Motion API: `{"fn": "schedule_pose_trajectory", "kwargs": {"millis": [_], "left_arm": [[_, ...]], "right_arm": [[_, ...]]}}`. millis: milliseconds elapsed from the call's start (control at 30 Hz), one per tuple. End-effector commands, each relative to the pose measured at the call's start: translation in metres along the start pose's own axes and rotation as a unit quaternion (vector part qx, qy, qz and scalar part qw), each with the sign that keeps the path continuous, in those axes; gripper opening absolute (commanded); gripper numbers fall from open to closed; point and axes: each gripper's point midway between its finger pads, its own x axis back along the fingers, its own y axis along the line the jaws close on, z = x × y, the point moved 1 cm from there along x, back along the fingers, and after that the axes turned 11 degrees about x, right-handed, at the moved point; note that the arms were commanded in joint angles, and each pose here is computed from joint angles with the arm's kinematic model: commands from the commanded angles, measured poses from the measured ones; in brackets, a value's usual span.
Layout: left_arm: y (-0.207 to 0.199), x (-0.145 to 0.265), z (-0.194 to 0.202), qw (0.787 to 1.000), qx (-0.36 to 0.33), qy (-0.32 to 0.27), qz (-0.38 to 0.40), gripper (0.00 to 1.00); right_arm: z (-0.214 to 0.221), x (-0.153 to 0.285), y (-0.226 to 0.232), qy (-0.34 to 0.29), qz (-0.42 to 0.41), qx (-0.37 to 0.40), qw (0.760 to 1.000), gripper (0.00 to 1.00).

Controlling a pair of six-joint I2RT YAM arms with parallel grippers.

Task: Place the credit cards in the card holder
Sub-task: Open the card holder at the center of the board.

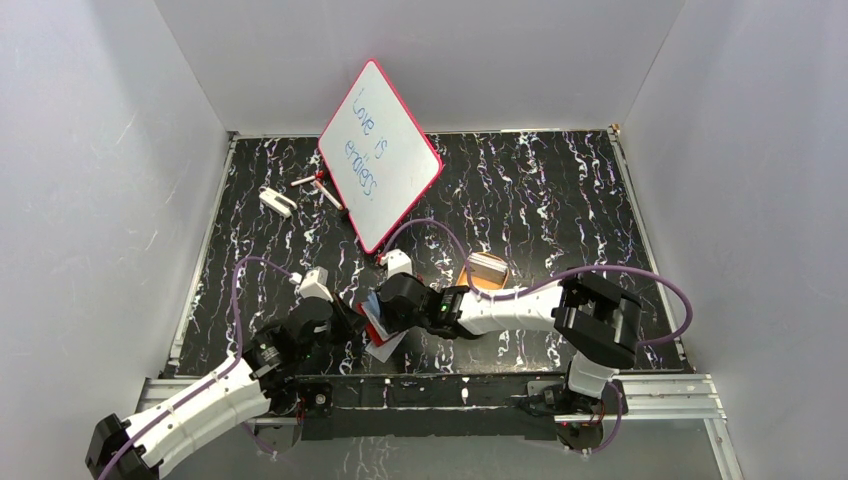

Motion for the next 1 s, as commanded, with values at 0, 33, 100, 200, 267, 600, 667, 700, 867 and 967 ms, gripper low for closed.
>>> {"fn": "schedule_pose_trajectory", "kwargs": {"millis": [0, 33, 100, 200, 267, 600, 667, 700, 867, 967], "left_arm": [[0.002, 0.000, -0.003, 1.000, 0.002, -0.011, -0.001, 0.00], [0.003, 0.000, -0.003, 1.000, 0.002, -0.012, -0.001, 0.00], [0.003, 0.000, -0.003, 1.000, 0.001, -0.012, -0.003, 0.00], [0.004, -0.001, -0.002, 1.000, 0.000, -0.010, -0.005, 0.00], [0.004, -0.002, -0.002, 1.000, 0.000, -0.010, -0.006, 0.00], [0.005, -0.003, -0.009, 0.999, -0.020, -0.020, -0.031, 0.00], [0.005, -0.004, -0.011, 0.999, -0.026, -0.021, -0.037, 0.00], [0.005, -0.004, -0.012, 0.999, -0.029, -0.022, -0.040, 0.00], [0.011, -0.005, -0.014, 0.997, -0.031, -0.029, -0.061, 0.00], [0.018, -0.004, -0.018, 0.996, -0.026, -0.040, -0.081, 0.00]], "right_arm": [[-0.008, 0.005, -0.016, -0.008, 0.042, -0.004, 0.999, 0.38], [-0.007, 0.007, -0.018, -0.009, 0.046, -0.006, 0.999, 0.38], [-0.005, 0.010, -0.024, -0.008, 0.059, -0.012, 0.998, 0.38], [-0.002, 0.015, -0.034, -0.006, 0.075, -0.021, 0.997, 0.41], [0.003, 0.016, -0.043, 0.004, 0.089, -0.027, 0.996, 0.41], [-0.013, 0.038, -0.063, -0.007, 0.134, -0.026, 0.991, 0.56], [-0.031, 0.050, -0.055, -0.031, 0.116, -0.022, 0.993, 0.55], [-0.038, 0.056, -0.050, -0.044, 0.101, -0.016, 0.994, 0.54], [-0.068, 0.064, -0.003, -0.102, -0.038, 0.013, 0.994, 0.47], [-0.061, 0.050, 0.006, -0.074, -0.058, 0.023, 0.995, 0.45]]}}
